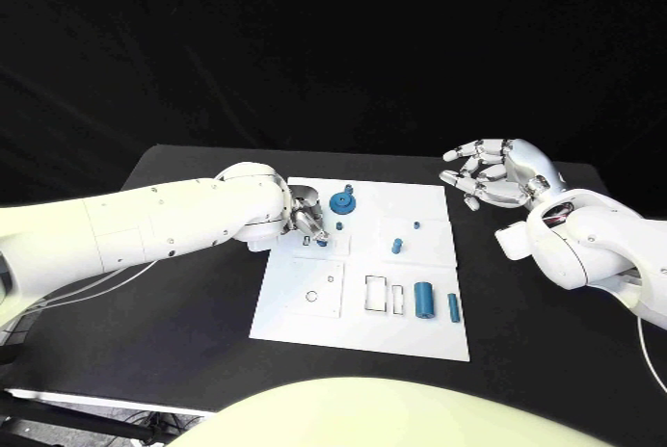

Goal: Assemble the parts on the task board

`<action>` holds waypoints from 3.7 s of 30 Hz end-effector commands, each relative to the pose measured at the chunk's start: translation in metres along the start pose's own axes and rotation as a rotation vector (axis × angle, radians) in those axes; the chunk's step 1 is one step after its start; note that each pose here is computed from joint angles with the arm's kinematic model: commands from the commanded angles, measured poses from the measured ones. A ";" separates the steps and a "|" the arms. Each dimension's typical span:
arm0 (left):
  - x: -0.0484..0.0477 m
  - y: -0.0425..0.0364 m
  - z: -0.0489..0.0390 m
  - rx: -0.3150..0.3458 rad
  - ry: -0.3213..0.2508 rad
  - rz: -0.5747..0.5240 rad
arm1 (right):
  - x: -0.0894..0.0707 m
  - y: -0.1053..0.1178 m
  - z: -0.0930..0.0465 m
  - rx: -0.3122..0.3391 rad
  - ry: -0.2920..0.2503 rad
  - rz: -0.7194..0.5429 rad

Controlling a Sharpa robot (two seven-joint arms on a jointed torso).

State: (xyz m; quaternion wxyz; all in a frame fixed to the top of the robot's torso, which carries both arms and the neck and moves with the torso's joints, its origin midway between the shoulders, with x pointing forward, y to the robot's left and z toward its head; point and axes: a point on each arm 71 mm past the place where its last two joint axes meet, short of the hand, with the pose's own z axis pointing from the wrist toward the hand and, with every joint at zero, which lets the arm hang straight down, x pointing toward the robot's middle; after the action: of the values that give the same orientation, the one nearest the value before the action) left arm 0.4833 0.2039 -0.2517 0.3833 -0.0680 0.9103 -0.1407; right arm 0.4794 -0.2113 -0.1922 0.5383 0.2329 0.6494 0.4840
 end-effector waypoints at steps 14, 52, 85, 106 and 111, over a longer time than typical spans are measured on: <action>0.0023 -0.0034 0.0023 0.000 0.024 0.020 | 0.002 0.001 0.000 -0.016 0.008 0.003; 0.0087 -0.0021 0.0099 -0.020 0.073 0.048 | 0.003 0.000 0.000 -0.014 0.008 0.003; 0.0033 0.0044 0.0070 -0.024 0.033 0.021 | 0.001 -0.002 -0.001 -0.012 0.002 0.001; -0.0439 0.0066 -0.0113 0.000 -0.075 -0.077 | -0.001 -0.007 -0.003 0.013 -0.007 0.011; -0.0682 0.0174 -0.0104 -0.008 -0.099 -0.159 | -0.001 -0.008 -0.003 0.018 -0.008 0.012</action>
State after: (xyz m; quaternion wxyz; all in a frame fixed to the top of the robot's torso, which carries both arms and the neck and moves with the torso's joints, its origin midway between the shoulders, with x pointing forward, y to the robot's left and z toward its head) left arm 0.5202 0.2386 -0.2049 0.4248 -0.1244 0.8860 -0.1382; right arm 0.4793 -0.2168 -0.1985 0.5376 0.2427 0.6508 0.4780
